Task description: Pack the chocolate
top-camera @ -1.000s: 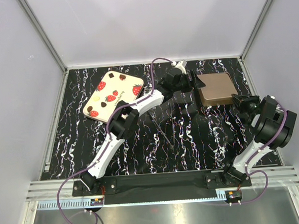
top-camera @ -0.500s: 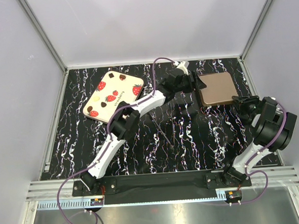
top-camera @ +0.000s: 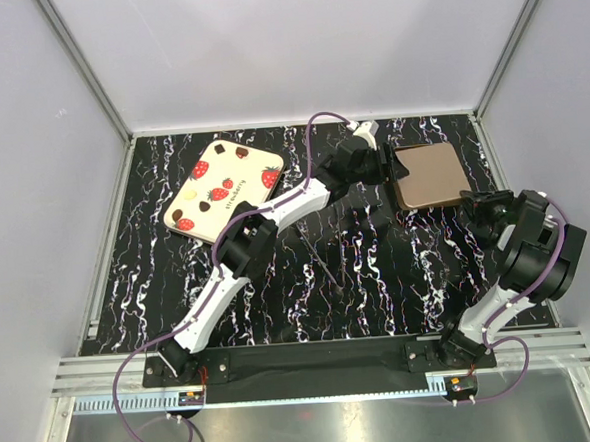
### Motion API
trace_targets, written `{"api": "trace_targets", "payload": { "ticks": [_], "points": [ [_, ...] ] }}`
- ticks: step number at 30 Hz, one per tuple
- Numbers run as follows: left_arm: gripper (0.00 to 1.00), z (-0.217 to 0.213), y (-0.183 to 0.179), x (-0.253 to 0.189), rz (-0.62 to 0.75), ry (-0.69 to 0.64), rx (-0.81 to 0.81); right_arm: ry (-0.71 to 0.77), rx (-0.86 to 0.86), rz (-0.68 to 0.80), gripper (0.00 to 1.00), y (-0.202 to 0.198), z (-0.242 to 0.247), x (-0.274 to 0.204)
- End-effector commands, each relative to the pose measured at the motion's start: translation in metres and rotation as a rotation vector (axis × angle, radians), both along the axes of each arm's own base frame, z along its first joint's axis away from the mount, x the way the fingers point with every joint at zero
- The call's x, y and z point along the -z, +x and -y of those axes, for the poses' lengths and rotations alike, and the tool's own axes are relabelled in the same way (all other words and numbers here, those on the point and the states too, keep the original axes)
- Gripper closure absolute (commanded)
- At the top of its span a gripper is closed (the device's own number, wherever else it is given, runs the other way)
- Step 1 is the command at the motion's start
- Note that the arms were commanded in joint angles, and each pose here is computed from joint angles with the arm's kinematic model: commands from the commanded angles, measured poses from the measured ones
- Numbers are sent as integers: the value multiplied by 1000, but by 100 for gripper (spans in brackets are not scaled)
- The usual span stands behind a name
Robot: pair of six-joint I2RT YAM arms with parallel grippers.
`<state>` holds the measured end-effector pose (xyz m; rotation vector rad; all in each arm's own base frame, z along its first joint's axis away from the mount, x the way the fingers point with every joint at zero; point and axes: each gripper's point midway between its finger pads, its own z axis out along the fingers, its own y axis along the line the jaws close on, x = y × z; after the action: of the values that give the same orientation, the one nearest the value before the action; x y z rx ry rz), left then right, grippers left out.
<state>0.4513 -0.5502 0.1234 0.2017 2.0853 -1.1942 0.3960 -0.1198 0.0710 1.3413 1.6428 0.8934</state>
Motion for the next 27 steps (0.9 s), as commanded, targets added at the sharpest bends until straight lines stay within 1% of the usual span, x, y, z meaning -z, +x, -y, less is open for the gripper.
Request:
{"api": "trace_targets", "payload": {
  "ticks": [1, 6, 10, 22, 24, 27],
  "points": [
    [24, 0, 9, -31, 81, -34, -14, -10, 15, 80, 68, 9, 4, -22],
    [23, -1, 6, -35, 85, -36, -7, 39, 51, 109, 82, 13, 8, -19],
    [23, -1, 4, -36, 85, -34, 0, 61, 65, 138, 87, 18, 10, -17],
    [24, 4, 4, -37, 86, -65, 12, 118, 69, 205, 88, 28, -1, -6],
    [24, 4, 4, -37, 88, -67, 12, 123, 71, 201, 85, 26, -2, -2],
    [23, 5, 4, -34, 81, -68, 11, 115, 84, 195, 76, 23, -2, -2]
  ]
}}
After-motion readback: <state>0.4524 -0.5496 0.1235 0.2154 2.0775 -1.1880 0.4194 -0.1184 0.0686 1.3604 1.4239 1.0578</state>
